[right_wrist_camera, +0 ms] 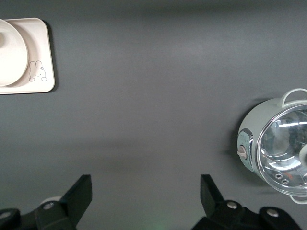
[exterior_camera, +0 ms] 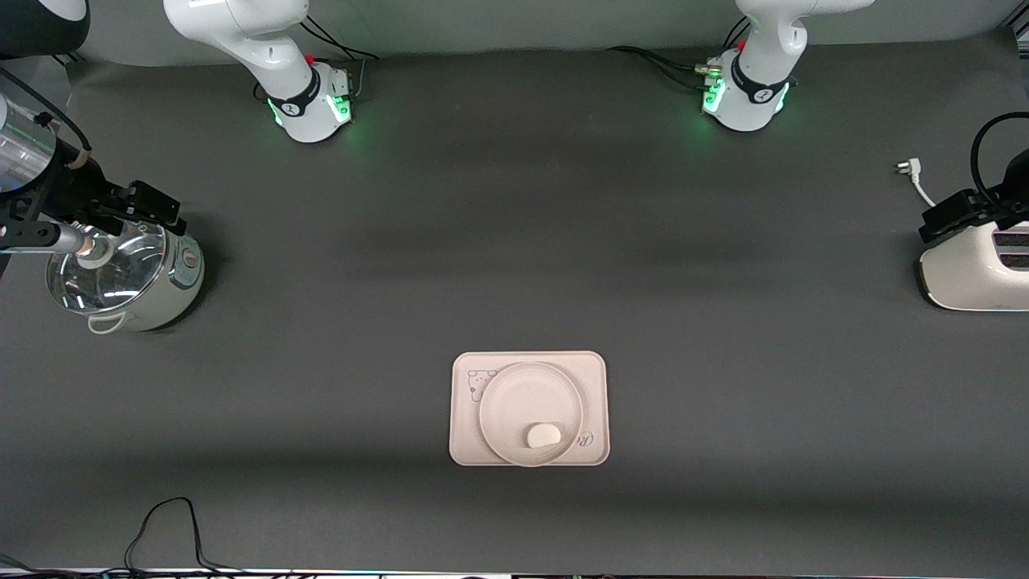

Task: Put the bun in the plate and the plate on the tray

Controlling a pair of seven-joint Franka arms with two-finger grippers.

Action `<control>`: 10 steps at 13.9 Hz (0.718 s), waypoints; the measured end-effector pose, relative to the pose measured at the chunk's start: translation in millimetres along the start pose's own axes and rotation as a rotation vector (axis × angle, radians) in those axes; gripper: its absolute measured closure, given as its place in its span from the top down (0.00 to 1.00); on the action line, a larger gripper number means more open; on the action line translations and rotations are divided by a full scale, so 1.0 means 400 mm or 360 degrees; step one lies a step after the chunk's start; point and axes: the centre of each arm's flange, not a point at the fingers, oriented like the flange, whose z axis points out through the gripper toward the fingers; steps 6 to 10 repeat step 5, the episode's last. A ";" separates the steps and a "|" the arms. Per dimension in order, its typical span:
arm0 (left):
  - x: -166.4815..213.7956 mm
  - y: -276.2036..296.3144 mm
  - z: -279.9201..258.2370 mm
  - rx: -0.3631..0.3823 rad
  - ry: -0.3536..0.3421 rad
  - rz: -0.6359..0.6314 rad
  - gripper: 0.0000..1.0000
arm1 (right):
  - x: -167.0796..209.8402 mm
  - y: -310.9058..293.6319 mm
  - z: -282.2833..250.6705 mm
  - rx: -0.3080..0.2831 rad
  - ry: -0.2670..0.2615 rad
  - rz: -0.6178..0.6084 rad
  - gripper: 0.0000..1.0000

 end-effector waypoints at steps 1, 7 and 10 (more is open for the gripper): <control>0.000 0.000 -0.004 -0.0001 0.0005 0.0000 1.00 | 0.004 -0.002 0.008 -0.0004 -0.0009 0.0000 1.00; 0.000 0.000 -0.008 -0.0002 0.0010 0.0000 1.00 | 0.014 -0.040 0.039 -0.0018 -0.0044 -0.0038 1.00; 0.000 0.000 -0.008 -0.0002 0.0010 0.0000 1.00 | 0.014 -0.040 0.039 -0.0018 -0.0044 -0.0038 1.00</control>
